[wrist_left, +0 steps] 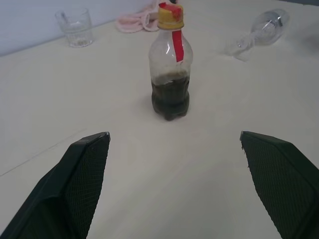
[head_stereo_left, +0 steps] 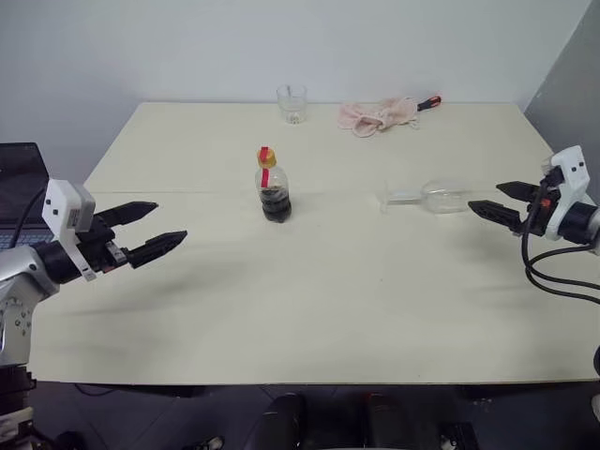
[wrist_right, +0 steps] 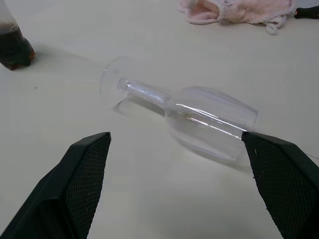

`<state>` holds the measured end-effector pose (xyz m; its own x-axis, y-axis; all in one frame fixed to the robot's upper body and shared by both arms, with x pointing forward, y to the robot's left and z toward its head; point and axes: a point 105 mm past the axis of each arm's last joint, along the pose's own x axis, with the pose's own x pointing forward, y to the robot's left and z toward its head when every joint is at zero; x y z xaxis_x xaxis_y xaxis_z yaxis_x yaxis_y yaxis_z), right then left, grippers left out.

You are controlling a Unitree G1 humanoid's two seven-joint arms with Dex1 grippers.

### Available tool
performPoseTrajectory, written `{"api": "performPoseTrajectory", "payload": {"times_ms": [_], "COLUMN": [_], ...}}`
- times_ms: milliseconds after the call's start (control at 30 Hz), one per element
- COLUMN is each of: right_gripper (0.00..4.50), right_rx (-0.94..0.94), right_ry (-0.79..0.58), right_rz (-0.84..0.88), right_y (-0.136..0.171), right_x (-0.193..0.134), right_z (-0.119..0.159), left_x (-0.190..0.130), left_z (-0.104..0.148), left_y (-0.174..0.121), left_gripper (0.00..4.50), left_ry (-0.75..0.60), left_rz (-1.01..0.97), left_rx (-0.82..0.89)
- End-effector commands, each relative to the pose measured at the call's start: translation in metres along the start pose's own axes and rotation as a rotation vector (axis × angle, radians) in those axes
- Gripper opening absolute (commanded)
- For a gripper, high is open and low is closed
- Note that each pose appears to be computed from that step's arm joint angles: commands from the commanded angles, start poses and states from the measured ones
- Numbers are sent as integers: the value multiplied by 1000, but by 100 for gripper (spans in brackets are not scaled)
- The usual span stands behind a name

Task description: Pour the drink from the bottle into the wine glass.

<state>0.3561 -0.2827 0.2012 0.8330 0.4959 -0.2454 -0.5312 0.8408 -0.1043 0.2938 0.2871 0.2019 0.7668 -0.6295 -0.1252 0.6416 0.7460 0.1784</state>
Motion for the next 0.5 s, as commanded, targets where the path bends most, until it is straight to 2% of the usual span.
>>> {"api": "performPoseTrajectory", "payload": {"times_ms": [33,200,267,333,367,433,500], "right_gripper": [450,450,450,450,450,450,450], "right_rx": [-43,-50,-65,-89,-102,-119,-130], "right_ry": [-45,-44,-41,-36,-34,-54,-66], "right_rz": [13,48,94,168,210,338,411], "right_y": [2,10,22,43,56,98,125], "right_x": [-3,2,6,15,19,34,40], "right_z": [17,19,21,23,24,27,29], "left_x": [-1,7,24,47,57,83,98], "left_z": [11,11,8,12,10,-4,-11], "left_y": [4,8,13,28,31,12,-3], "left_gripper": [449,449,449,449,449,449,449], "left_ry": [-23,-52,-70,-122,-145,-165,-183], "left_rz": [21,51,126,304,347,302,256], "left_rx": [37,35,81,159,135,78,35]}}
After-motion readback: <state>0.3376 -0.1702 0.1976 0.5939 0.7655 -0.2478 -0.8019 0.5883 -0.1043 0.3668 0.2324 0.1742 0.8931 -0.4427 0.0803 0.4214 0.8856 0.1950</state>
